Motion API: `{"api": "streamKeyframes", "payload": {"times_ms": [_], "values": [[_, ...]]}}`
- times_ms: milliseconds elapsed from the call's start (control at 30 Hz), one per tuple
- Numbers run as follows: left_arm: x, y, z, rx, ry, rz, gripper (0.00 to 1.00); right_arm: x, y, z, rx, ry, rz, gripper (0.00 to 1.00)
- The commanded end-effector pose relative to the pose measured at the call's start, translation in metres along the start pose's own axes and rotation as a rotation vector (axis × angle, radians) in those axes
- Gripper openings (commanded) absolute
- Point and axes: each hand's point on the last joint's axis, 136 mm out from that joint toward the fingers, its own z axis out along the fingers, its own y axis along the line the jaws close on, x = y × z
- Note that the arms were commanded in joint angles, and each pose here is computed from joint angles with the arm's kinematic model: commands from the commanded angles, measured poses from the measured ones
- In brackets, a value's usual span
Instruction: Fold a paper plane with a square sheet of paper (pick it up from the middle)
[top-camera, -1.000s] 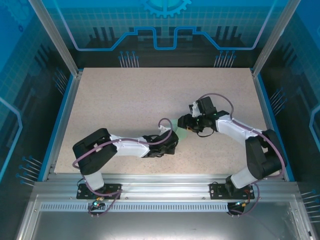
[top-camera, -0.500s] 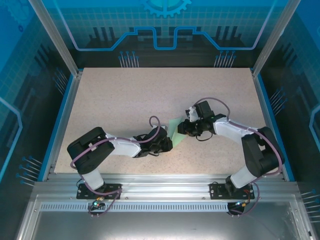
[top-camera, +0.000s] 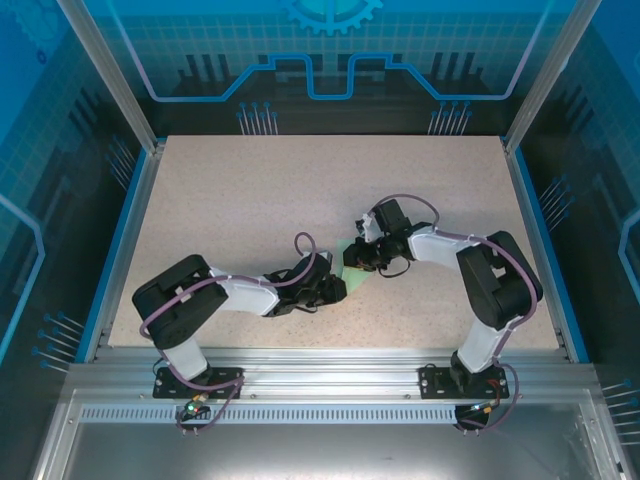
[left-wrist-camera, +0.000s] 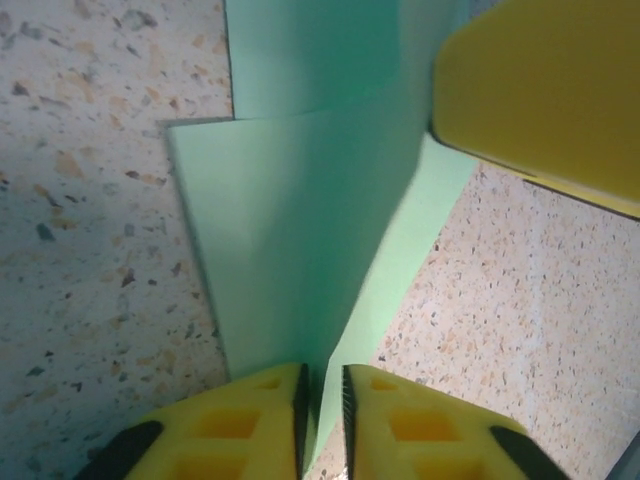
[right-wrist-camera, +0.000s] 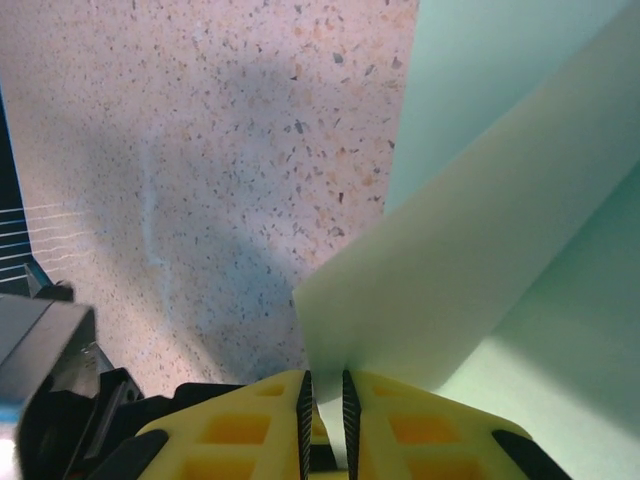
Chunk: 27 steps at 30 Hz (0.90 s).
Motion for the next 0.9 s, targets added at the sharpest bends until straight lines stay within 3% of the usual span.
{"api": "streamKeyframes", "payload": {"times_ms": [0,400,867], "values": [[0.005,0.008,-0.007,-0.030,0.026,0.006,0.24,0.001,0.007,0.006,-0.023,0.021,-0.003,0.18],[0.013,0.010,-0.007,-0.082,0.066,0.060,0.24,-0.002,0.010,0.008,-0.038,0.024,-0.006,0.18],[0.010,0.027,-0.009,-0.151,0.029,0.034,0.06,-0.003,0.018,-0.005,-0.030,-0.002,-0.036,0.21]]}}
